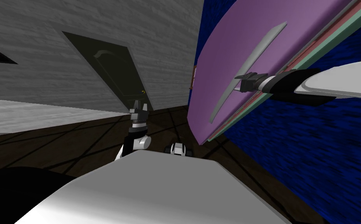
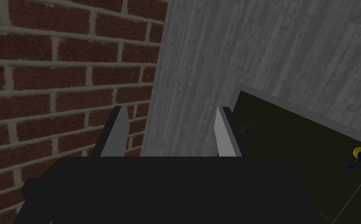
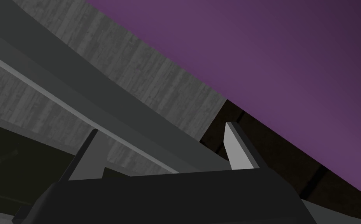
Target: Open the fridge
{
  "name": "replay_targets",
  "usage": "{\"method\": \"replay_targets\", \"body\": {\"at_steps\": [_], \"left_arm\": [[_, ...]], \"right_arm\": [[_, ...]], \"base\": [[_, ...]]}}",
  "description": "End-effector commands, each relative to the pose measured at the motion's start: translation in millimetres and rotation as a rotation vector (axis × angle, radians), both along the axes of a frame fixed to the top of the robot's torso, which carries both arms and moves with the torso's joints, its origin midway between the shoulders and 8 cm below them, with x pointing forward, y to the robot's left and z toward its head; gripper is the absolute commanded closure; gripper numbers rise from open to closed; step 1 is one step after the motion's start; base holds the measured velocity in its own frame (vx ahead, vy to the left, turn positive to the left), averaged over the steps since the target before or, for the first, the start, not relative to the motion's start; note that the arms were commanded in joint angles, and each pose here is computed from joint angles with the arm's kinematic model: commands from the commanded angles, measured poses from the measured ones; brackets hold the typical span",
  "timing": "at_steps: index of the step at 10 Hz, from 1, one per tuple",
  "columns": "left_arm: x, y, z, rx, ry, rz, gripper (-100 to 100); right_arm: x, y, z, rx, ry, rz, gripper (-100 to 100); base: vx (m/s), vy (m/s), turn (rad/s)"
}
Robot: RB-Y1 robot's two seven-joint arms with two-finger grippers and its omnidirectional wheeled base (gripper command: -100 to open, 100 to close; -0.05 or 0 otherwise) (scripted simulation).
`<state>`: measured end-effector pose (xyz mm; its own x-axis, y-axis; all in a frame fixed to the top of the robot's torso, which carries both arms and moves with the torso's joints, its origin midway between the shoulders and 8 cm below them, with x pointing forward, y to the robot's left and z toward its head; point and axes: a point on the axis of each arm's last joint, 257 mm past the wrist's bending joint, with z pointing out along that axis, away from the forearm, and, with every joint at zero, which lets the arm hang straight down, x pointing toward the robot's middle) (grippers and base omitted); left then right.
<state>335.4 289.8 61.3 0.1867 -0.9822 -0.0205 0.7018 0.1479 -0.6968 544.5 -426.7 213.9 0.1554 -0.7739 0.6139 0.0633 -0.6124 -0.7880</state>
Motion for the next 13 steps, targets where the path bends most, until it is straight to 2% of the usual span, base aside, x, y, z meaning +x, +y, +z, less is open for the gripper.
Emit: {"method": "replay_targets", "body": {"at_steps": [1,2,4,6,8,9,10,12,13], "left_arm": [[0.0,0.0,0.0,0.0,0.0,0.0,0],[0.0,0.0,0.1,0.0,0.0,0.0,0],[0.0,0.0,0.1,0.0,0.0,0.0,0],[0.0,0.0,0.0,0.0,0.0,0.0,0],[0.0,-0.1,0.0,0.0,0.0,0.0,0],[0.0,0.0,0.1,0.0,0.0,0.0,0],[0.0,0.0,0.0,0.0,0.0,0.0,0],[0.0,0.0,0.0,0.0,0.0,0.0,0],[0.0,0.0,0.0,0.0,0.0,0.0,0]], "right_arm": [[-0.5,-6,8.2,0.014,-0.018,-0.016,100],[0.9,-17,9.1,0.014,-0.019,-0.038,100],[0.9,-17,9.1,0.014,-0.019,-0.038,100],[3.0,-38,10.9,0.013,-0.022,-0.082,100],[3.0,-38,7.2,-0.001,-0.018,-0.08,100],[3.6,-54,2.8,0.0,-0.008,-0.111,100],[3.6,-54,2.8,0.0,-0.008,-0.111,100],[3.4,-83,4.3,0.005,-0.01,-0.171,100],[3.4,-83,4.3,0.005,-0.01,-0.171,100]], "base": [[0.013,0.228,-0.032],[-0.018,0.262,-0.055],[-0.025,0.198,-0.031],[0.006,0.279,-0.127],[0.013,0.287,-0.066],[0.046,0.246,-0.041],[0.073,0.26,-0.07],[0.051,0.34,-0.069],[0.064,0.385,-0.057]]}}
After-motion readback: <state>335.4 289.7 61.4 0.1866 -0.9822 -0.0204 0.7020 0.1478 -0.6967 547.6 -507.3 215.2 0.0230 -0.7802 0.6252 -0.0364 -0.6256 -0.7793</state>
